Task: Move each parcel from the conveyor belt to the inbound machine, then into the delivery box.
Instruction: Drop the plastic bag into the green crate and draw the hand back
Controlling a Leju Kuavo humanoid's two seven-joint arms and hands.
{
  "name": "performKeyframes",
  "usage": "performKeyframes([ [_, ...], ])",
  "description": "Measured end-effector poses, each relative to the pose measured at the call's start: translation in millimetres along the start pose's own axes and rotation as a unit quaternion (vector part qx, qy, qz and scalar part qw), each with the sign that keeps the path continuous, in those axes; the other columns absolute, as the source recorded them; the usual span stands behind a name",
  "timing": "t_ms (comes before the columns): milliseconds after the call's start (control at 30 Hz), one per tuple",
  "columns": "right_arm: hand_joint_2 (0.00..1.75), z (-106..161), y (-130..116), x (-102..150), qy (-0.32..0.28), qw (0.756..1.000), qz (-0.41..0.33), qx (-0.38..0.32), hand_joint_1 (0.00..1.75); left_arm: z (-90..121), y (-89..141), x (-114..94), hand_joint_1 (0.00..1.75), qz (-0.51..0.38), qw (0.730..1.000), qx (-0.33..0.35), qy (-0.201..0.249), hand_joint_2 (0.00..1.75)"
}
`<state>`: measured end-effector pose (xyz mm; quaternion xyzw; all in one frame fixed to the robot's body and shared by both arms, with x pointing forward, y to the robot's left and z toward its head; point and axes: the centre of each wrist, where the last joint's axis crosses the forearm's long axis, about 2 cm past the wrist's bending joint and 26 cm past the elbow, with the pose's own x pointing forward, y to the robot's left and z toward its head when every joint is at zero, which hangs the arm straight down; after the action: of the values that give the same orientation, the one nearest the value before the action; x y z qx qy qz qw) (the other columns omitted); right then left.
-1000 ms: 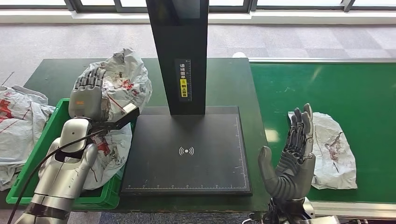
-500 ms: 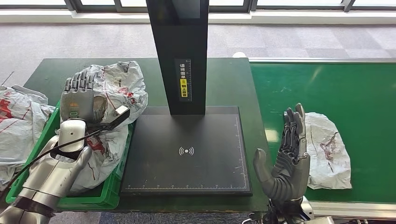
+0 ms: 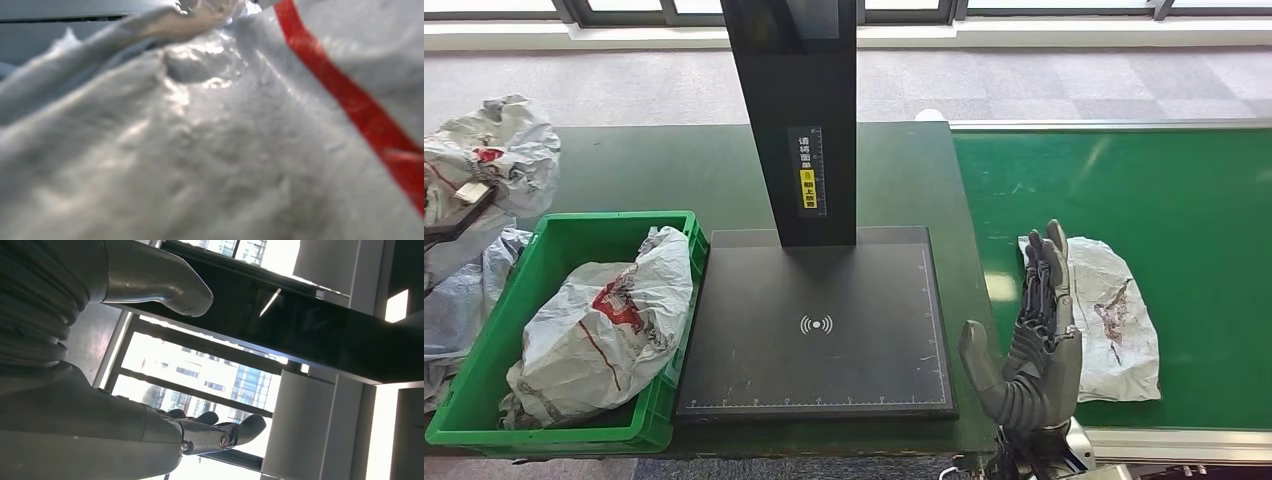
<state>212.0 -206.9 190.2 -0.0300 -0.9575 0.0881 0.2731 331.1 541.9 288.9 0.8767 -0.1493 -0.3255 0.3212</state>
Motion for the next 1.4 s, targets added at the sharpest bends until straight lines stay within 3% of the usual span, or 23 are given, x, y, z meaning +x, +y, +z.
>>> performKeyframes([
  [167,1.75,1.1,0.0,0.3,0.001,1.000,0.006,0.000,0.00,8.3,-2.1,-40.2,0.00,-0.022,1.000,0.009,0.019,0.00],
  [367,1.75,3.9,-0.5,1.2,0.005,1.000,0.014,-0.014,0.00,24.7,13.7,-31.3,0.00,-0.029,1.000,-0.004,-0.006,0.00],
  [633,1.75,8.3,-1.5,4.5,0.010,0.999,0.023,-0.027,0.00,60.9,56.9,36.2,0.00,0.064,0.993,0.037,-0.093,0.00],
  [800,1.75,9.8,-3.2,4.4,0.013,0.999,0.026,-0.037,0.00,118.6,105.0,103.4,0.00,0.183,0.955,0.064,-0.226,0.00],
  [967,1.75,12.0,-5.1,4.1,0.016,0.999,0.023,-0.037,0.00,164.6,131.3,130.0,0.00,0.227,0.912,0.031,-0.340,0.00],
  [1067,1.75,12.6,-6.3,3.7,0.016,0.999,0.022,-0.035,0.00,186.8,132.2,131.7,0.00,0.241,0.893,0.001,-0.380,0.00],
  [1233,1.75,12.8,-7.8,3.0,0.016,0.999,0.019,-0.034,0.00,198.2,128.1,126.7,0.00,0.243,0.877,-0.033,-0.413,0.00],
  [1300,1.75,11.7,-8.6,2.4,0.015,0.999,0.015,-0.033,0.00,201.0,116.8,115.8,0.00,0.231,0.857,-0.059,-0.458,0.00],
  [1400,1.75,10.1,-9.7,1.3,0.013,0.999,0.007,-0.031,0.00,200.2,91.7,80.8,0.00,0.217,0.833,-0.101,-0.499,0.00],
])
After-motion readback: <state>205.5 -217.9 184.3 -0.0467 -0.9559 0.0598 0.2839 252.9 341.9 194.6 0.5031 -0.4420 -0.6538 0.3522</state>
